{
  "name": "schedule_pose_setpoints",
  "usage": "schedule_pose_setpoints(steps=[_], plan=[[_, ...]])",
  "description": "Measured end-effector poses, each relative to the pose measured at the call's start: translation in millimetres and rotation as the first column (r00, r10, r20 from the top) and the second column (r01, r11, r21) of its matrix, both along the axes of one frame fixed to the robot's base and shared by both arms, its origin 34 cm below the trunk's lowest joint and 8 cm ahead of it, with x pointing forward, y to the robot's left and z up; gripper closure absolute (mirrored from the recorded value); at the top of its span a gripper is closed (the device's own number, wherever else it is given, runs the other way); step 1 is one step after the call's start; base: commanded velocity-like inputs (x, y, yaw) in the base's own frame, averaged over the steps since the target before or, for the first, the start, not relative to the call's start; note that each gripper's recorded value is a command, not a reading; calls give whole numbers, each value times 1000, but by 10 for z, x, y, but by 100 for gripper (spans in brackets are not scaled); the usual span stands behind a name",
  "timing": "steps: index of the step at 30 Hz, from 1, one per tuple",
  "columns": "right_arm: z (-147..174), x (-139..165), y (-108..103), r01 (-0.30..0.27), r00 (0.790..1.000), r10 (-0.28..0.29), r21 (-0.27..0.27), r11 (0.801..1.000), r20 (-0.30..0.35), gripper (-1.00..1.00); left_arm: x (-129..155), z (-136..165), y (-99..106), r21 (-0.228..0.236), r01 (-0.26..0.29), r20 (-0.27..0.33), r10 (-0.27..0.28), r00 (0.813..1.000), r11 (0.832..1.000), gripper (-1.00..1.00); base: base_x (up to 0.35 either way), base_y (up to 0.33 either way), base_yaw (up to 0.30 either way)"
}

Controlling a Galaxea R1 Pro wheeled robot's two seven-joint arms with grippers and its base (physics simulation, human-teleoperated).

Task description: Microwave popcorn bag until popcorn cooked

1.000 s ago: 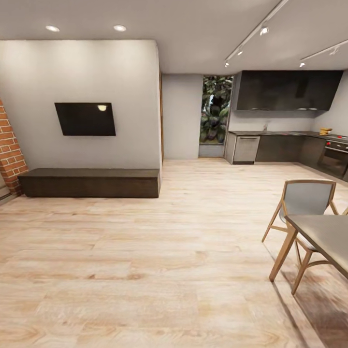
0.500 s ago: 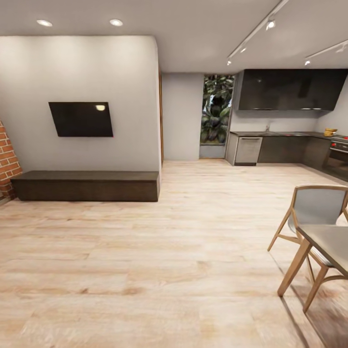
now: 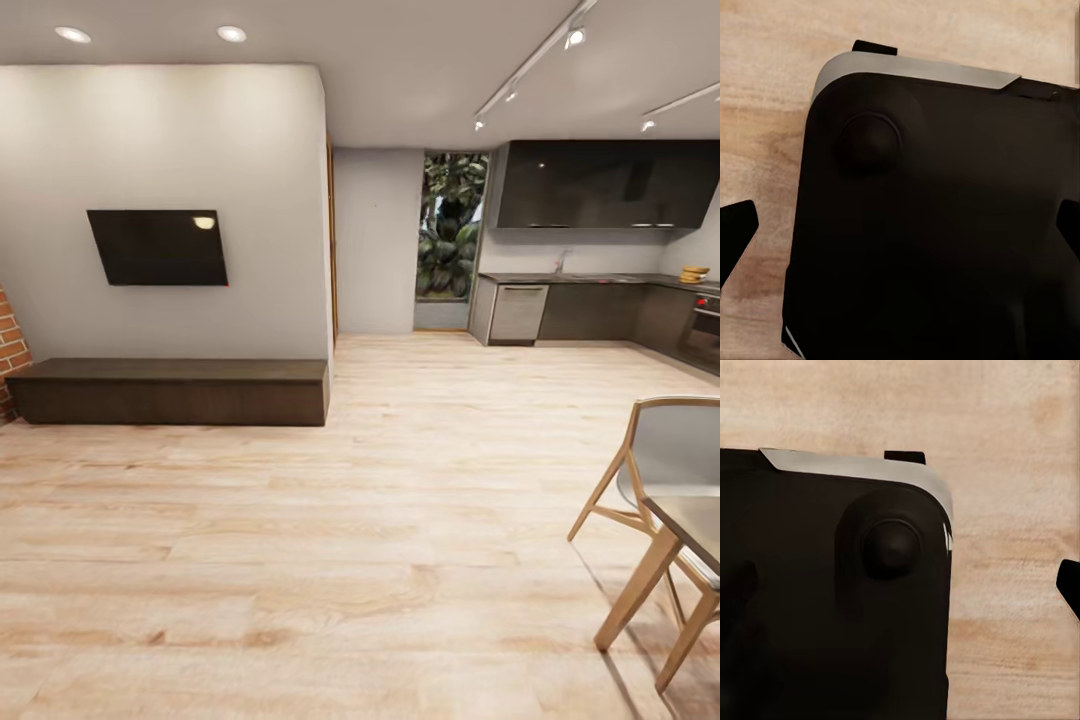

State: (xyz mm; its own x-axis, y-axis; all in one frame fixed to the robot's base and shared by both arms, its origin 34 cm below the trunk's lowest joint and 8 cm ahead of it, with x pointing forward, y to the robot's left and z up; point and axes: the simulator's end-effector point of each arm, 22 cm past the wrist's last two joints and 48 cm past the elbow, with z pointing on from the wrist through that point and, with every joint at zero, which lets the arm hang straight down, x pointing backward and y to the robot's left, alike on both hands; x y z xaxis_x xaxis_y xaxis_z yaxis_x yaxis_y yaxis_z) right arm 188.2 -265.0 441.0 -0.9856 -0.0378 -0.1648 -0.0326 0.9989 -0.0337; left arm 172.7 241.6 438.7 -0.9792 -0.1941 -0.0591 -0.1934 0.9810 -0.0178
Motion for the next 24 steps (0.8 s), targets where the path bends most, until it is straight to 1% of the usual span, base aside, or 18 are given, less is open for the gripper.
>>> schedule_pose_setpoints(steps=[24], plan=[[-1,-4,72,-3,1000,3,9,1000,-1,-100,-6,0,9,0,0,-2,0,1000,1000,-100,326,0,0]])
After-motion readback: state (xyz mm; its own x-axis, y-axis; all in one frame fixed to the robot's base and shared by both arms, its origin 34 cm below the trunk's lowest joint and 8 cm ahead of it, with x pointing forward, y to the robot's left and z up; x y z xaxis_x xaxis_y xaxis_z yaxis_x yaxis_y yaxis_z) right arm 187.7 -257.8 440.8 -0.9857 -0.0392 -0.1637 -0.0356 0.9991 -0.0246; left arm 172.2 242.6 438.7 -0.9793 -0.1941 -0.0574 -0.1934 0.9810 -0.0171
